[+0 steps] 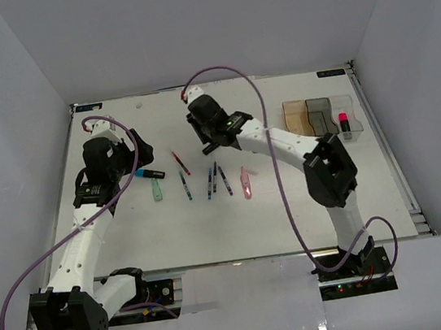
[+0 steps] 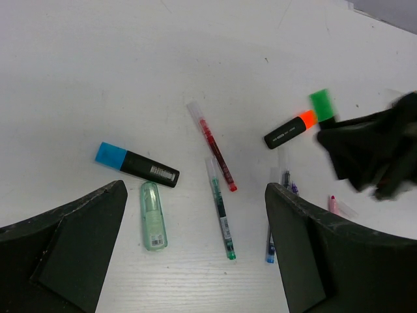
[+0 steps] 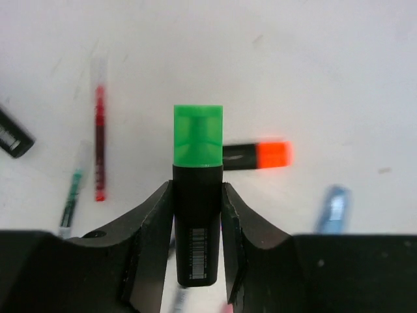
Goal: Sort the stationery into containers
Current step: Pick up the pen from the center of the board, then place the pen in the storage box.
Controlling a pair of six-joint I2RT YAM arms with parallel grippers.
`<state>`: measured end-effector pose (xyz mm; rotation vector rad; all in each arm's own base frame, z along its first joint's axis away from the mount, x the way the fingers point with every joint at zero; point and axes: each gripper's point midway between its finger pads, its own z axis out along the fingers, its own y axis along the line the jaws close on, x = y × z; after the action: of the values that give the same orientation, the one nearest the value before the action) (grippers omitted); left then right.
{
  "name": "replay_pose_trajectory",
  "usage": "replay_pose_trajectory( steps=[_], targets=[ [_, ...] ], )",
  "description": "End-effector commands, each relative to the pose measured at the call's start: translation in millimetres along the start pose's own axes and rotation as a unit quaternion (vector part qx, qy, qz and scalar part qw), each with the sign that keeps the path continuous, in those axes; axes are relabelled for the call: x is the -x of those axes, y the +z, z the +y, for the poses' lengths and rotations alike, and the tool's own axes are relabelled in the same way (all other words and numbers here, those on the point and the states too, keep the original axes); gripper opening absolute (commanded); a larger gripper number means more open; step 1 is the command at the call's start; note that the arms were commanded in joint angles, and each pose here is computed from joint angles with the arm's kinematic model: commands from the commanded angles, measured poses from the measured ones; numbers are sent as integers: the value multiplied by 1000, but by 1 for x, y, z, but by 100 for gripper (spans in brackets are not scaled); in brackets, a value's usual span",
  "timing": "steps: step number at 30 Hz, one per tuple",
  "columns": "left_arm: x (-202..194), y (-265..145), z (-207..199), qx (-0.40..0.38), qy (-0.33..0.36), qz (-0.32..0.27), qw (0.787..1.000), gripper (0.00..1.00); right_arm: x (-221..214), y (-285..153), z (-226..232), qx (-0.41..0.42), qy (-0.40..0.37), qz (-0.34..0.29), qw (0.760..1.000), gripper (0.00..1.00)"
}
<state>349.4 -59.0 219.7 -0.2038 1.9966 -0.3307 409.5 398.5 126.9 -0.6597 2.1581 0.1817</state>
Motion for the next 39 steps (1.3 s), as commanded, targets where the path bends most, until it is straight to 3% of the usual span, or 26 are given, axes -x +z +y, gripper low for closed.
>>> replay_pose_trajectory(
  steps=[1, 5, 8, 14, 19, 26, 35, 39],
  targets=[
    [-1, 0, 1, -1, -2, -1, 1000, 98, 46, -56, -100, -98, -20, -63, 993, 32],
    [-1, 0, 1, -1, -2, -1, 1000, 98, 7, -93, -231, -203, 5, -25, 979, 31],
    [-1, -1, 0, -5, -2, 0, 1000, 98, -28, -117, -301, -254, 13, 8, 967, 31],
    [-1, -1, -1, -6, -2, 0, 1000, 98, -71, -147, -398, -323, 45, 39, 945, 33],
    [2, -3, 0, -3, 0, -6, 1000, 98, -114, -149, -451, -356, 92, 54, 928, 34],
    [0, -2, 2, 0, 1, -4, 1000, 98, -174, -118, -461, -341, 152, 98, 922, 36],
    [-2, 0, 3, 1, 4, 0, 1000, 98, -176, -94, -462, -318, 152, 86, 932, 37],
    [-3, 1, 3, 2, 5, 2, 1000, 98, -177, -86, -462, -310, 156, 87, 934, 44]
  ],
)
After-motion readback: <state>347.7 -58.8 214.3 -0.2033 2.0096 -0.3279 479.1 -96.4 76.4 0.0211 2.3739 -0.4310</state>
